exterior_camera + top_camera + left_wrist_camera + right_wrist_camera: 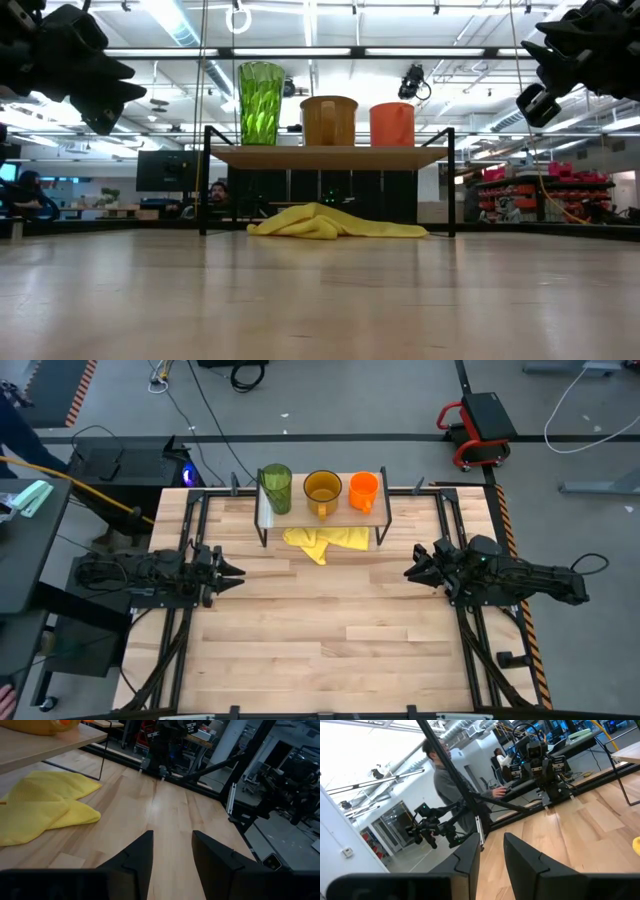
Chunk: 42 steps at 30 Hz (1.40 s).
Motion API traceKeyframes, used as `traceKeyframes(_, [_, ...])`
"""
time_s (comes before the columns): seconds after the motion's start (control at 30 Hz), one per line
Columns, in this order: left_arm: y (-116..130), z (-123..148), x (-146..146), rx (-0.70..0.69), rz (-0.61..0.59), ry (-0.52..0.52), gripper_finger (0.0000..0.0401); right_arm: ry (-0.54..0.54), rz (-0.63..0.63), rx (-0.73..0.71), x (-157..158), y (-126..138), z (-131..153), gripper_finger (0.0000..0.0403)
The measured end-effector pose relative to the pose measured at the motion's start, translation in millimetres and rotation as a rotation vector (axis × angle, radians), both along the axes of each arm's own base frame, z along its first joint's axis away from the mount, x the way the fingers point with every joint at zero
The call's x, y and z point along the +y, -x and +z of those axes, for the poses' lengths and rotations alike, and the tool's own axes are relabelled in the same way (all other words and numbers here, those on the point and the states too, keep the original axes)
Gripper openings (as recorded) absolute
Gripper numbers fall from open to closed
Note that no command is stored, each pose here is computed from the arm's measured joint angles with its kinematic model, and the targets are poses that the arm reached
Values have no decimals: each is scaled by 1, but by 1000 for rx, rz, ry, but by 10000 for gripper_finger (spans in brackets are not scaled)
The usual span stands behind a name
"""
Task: Stack small to large cups/mugs on shelf
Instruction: Return to Home Position
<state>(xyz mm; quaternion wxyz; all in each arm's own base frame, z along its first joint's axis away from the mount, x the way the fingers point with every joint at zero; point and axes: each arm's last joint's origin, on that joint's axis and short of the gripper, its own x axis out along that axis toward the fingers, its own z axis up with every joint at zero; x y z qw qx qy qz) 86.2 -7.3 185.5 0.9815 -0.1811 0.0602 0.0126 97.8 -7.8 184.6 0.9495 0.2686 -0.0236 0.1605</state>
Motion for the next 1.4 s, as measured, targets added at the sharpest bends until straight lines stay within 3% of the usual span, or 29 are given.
traceKeyframes(1.4, [0, 0, 0, 0, 0, 0, 147, 0, 0, 0, 0, 0, 0, 94])
